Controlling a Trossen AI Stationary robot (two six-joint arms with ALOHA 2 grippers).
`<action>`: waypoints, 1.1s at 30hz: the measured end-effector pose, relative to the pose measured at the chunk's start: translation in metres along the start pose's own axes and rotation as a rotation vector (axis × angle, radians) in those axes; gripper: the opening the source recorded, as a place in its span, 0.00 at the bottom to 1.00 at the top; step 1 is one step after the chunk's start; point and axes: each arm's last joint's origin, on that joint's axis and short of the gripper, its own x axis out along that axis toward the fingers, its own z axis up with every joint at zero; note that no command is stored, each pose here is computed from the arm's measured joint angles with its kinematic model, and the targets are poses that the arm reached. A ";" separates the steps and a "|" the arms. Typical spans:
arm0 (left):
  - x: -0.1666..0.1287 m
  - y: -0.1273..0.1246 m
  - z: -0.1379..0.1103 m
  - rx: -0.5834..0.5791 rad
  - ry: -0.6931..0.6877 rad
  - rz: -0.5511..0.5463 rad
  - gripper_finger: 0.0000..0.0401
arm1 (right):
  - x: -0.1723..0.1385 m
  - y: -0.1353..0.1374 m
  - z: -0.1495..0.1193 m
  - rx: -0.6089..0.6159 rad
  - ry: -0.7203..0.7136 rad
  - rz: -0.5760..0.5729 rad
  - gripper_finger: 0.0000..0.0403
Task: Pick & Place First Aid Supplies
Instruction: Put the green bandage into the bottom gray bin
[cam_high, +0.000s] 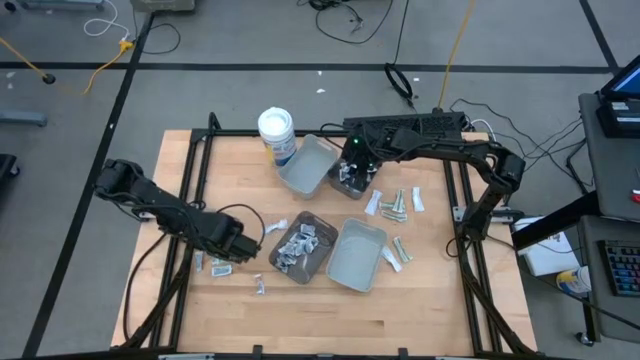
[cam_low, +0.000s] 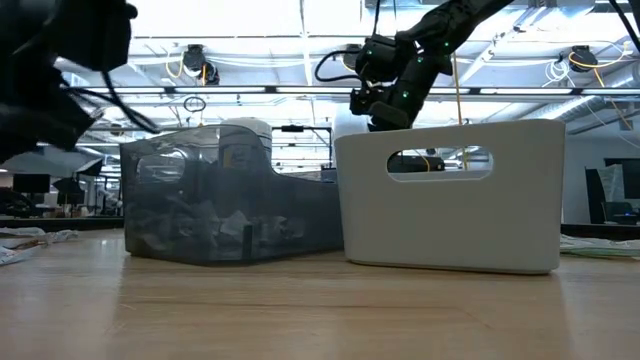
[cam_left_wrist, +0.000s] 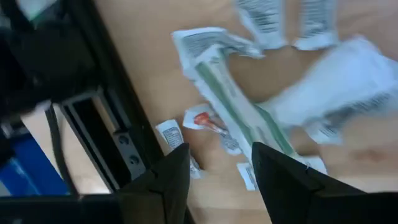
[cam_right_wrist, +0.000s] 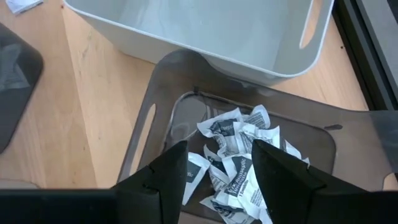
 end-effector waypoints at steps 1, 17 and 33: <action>0.003 0.001 0.000 -0.037 0.000 0.004 0.44 | 0.000 0.000 0.000 -0.005 0.000 0.000 0.43; 0.025 -0.006 0.005 -0.395 -0.068 -0.107 0.44 | 0.000 0.000 0.000 -0.115 -0.001 0.002 0.43; 0.025 -0.010 0.004 -0.344 -0.035 -0.138 0.14 | 0.000 0.000 0.000 -0.199 0.000 0.001 0.42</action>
